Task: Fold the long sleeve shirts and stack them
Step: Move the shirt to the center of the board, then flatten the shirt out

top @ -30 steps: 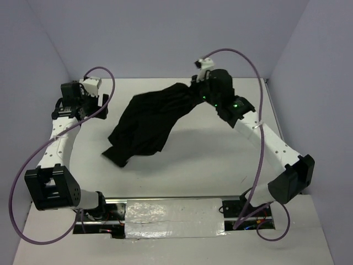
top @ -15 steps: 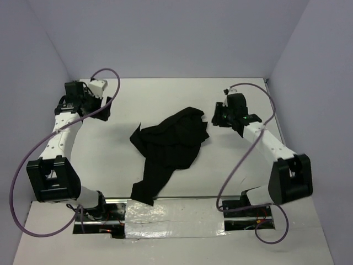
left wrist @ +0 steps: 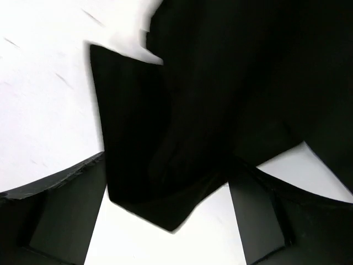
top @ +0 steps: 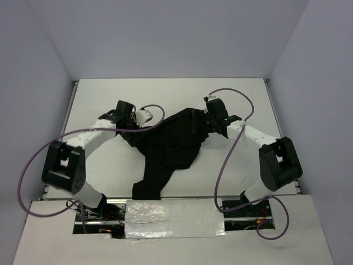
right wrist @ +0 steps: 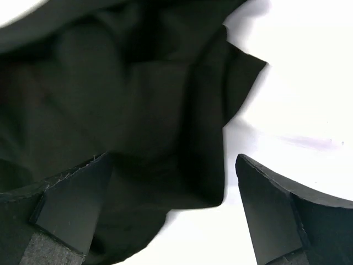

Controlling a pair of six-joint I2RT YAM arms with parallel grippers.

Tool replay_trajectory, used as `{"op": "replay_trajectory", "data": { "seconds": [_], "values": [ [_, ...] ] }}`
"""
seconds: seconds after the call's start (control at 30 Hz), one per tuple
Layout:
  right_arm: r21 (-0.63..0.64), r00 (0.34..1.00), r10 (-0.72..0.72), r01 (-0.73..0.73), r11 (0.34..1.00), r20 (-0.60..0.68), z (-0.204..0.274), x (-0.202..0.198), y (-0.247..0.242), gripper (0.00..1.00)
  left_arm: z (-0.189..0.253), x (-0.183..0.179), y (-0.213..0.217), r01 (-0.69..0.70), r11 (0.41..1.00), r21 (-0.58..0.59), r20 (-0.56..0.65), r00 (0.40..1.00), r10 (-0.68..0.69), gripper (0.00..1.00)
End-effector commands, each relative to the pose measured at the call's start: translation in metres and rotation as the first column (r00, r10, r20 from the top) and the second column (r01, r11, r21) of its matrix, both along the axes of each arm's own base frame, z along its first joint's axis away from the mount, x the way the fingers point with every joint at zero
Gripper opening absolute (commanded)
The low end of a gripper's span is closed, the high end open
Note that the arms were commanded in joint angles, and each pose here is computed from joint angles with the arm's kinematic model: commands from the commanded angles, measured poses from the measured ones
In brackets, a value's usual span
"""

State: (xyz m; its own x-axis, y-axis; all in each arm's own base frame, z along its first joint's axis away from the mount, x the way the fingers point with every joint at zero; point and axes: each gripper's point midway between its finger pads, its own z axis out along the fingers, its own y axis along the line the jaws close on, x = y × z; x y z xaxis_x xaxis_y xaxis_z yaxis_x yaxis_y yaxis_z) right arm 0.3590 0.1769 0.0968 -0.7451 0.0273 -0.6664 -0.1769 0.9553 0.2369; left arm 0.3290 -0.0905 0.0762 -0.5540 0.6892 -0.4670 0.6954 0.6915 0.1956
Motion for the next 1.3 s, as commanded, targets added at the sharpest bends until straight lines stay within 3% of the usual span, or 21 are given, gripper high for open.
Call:
{"op": "replay_trajectory", "data": {
  "seconds": [0.0, 0.13, 0.17, 0.2, 0.23, 0.27, 0.3, 0.33, 0.4, 0.53, 0.57, 0.63, 0.67, 0.73, 0.77, 0.87, 0.93, 1.07, 1.27],
  "values": [
    [0.059, 1.000, 0.012, -0.011, 0.998, -0.023, -0.001, 0.013, 0.010, 1.00, -0.010, 0.047, 0.008, -0.127, 0.992, 0.011, 0.024, 0.992, 0.127, 0.99],
    [0.126, 0.989, 0.101, -0.088, 0.988, -0.106, -0.024, 0.000, 0.028, 0.97, -0.031, 0.044, -0.006, -0.110, 0.993, -0.036, -0.074, 0.991, 0.107, 0.99],
    [0.139, 0.986, 0.124, -0.109, 0.984, -0.111, -0.025, -0.002, 0.032, 0.90, -0.031, 0.043, -0.012, -0.093, 0.994, -0.066, -0.082, 0.993, 0.087, 0.88],
    [0.153, 0.982, 0.146, -0.127, 0.980, -0.118, -0.026, -0.003, 0.036, 0.75, -0.029, 0.044, -0.015, -0.086, 0.993, -0.077, -0.078, 0.994, 0.080, 0.76],
    [0.161, 0.981, 0.155, -0.135, 0.978, -0.120, -0.025, -0.004, 0.037, 0.39, -0.028, 0.044, -0.016, -0.083, 0.993, -0.086, -0.079, 0.994, 0.076, 0.59],
    [0.165, 0.978, 0.174, -0.154, 0.974, -0.112, -0.020, -0.003, 0.040, 0.22, -0.019, 0.047, -0.017, -0.080, 0.992, -0.097, -0.065, 0.995, 0.074, 0.15],
    [0.168, 0.979, 0.181, -0.163, 0.972, -0.095, -0.013, 0.000, 0.040, 0.08, -0.012, 0.050, -0.017, -0.087, 0.991, -0.106, -0.056, 0.995, 0.081, 0.00],
    [0.169, 0.981, 0.181, -0.166, 0.971, -0.075, -0.005, 0.004, 0.038, 0.00, -0.006, 0.052, -0.017, -0.088, 0.990, -0.112, -0.049, 0.995, 0.083, 0.00],
    [0.154, 0.982, 0.186, -0.186, 0.970, 0.021, 0.035, 0.017, 0.035, 0.00, 0.025, 0.063, -0.014, -0.089, 0.989, -0.119, 0.002, 0.996, 0.090, 0.00],
    [0.070, 0.950, 0.149, -0.175, 0.982, 0.274, 0.149, 0.026, 0.014, 0.00, 0.128, 0.090, 0.001, -0.139, 0.981, -0.138, 0.215, 0.962, 0.167, 0.00],
    [0.068, 0.905, 0.141, -0.183, 0.981, 0.400, 0.206, 0.018, 0.008, 0.00, 0.153, 0.090, 0.005, -0.147, 0.978, -0.150, 0.268, 0.946, 0.184, 0.00],
    [0.059, 0.862, 0.119, -0.169, 0.984, 0.493, 0.255, 0.000, -0.006, 0.00, 0.233, 0.080, 0.011, -0.130, 0.971, -0.198, 0.431, 0.879, 0.205, 0.00],
    [0.078, 0.800, 0.097, -0.176, 0.981, 0.592, 0.307, -0.022, -0.015, 0.00, 0.260, 0.073, 0.019, -0.136, 0.971, -0.196, 0.494, 0.842, 0.218, 0.00],
    [0.090, 0.751, 0.082, -0.185, 0.979, 0.655, 0.344, -0.049, -0.025, 0.00, 0.337, 0.042, 0.031, -0.107, 0.965, -0.240, 0.649, 0.722, 0.242, 0.00],
    [0.108, 0.685, 0.063, -0.205, 0.973, 0.726, 0.382, -0.077, -0.034, 0.00, 0.375, 0.016, 0.040, -0.089, 0.961, -0.260, 0.723, 0.642, 0.255, 0.00],
    [0.133, 0.584, 0.039, -0.249, 0.959, 0.811, 0.429, -0.133, -0.051, 0.00, 0.441, -0.041, 0.053, -0.032, 0.956, -0.293, 0.829, 0.489, 0.270, 0.00],
    [0.143, 0.540, 0.020, -0.259, 0.955, 0.841, 0.445, -0.157, -0.060, 0.00, 0.469, -0.069, 0.058, -0.007, 0.948, -0.318, 0.853, 0.435, 0.289, 0.00],
    [0.147, 0.484, -0.004, -0.258, 0.955, 0.875, 0.464, -0.194, -0.077, 0.00, 0.480, -0.110, 0.058, 0.048, 0.951, -0.307, 0.870, 0.420, 0.259, 0.00],
    [0.149, 0.532, 0.048, -0.320, 0.936, 0.845, 0.446, -0.181, -0.057, 0.00, 0.480, -0.108, 0.060, 0.033, 0.954, -0.297, 0.866, 0.430, 0.254, 0.00]
  ]
}}
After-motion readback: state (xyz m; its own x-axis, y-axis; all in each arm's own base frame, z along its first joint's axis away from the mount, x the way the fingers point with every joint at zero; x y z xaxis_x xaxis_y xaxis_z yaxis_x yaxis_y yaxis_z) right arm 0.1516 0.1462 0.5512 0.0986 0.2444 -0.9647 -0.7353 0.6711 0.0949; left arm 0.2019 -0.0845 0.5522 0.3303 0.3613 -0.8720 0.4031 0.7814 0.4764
